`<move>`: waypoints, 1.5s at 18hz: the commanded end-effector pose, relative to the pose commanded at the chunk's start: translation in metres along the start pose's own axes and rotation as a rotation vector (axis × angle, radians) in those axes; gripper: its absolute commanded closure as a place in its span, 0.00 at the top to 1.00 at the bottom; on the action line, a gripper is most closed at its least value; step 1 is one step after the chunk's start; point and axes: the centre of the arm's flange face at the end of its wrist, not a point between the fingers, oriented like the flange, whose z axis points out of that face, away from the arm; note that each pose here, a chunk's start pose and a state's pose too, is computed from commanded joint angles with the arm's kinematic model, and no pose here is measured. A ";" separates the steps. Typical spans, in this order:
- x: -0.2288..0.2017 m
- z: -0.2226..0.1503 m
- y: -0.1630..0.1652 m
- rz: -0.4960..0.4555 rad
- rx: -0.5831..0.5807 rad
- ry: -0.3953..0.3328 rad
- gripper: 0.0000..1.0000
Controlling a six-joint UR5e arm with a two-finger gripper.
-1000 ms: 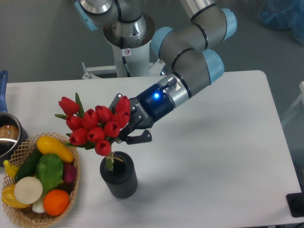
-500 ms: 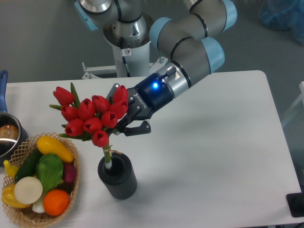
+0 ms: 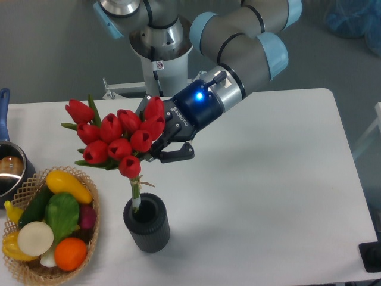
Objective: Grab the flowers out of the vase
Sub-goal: 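Lift the tulip bouquet straight up out of the black vase, then carry the held tulips up and away from the vase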
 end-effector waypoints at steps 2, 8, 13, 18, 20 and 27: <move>-0.001 -0.008 -0.004 0.007 0.002 -0.015 0.34; -0.001 -0.043 -0.021 0.007 0.011 -0.076 0.34; -0.013 -0.096 -0.022 0.017 -0.003 -0.179 0.33; -0.029 -0.166 -0.011 -0.001 -0.021 -0.314 0.33; -0.032 -0.202 -0.007 0.000 -0.050 -0.388 0.32; -0.032 -0.281 0.011 0.020 -0.143 -0.550 0.30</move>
